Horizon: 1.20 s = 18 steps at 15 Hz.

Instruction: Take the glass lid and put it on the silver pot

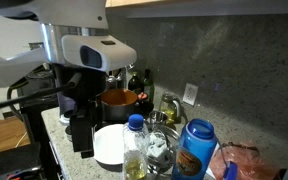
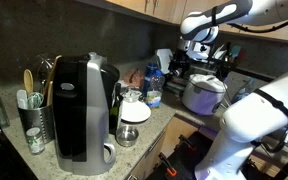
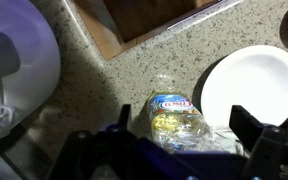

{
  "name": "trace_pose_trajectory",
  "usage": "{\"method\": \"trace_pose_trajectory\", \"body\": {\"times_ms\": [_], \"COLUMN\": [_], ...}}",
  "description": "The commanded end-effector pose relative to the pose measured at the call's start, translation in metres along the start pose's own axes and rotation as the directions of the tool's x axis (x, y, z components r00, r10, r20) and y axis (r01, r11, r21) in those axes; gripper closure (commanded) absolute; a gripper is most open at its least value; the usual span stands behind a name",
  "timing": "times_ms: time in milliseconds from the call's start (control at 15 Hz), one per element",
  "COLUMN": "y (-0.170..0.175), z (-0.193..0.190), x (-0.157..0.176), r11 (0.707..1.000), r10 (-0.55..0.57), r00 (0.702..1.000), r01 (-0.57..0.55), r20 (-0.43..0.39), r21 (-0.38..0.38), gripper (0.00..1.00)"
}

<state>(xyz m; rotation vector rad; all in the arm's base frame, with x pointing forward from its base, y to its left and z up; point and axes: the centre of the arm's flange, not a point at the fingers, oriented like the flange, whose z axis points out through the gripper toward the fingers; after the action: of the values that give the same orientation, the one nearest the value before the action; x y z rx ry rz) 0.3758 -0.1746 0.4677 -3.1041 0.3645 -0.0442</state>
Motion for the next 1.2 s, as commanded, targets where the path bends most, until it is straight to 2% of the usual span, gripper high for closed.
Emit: {"method": "trace_pose_trajectory", "body": {"times_ms": [0,333,467,800,1133], "y": [0.001,0.001,-0.012,-0.066,-0.127], "z": [0.000,0.000,0.005,0.021,0.041], "x": [0.000,0.000,0.002,0.028,0.074], "r11": [1.000,1.000,1.000,0.990,0.956], "r10": [0.001,0.002,-0.017,-0.143,-0.289], "r00": [1.000,1.000,1.000,0.988,0.951], "r01": [-0.001,-0.002,0.017,0.143,0.281], "r20": [0.000,0.000,0.011,0.058,0.114], "r21": [0.000,0.001,0.001,0.011,0.080], "gripper": [0.00,0.00,0.00,0.00,0.00]}}
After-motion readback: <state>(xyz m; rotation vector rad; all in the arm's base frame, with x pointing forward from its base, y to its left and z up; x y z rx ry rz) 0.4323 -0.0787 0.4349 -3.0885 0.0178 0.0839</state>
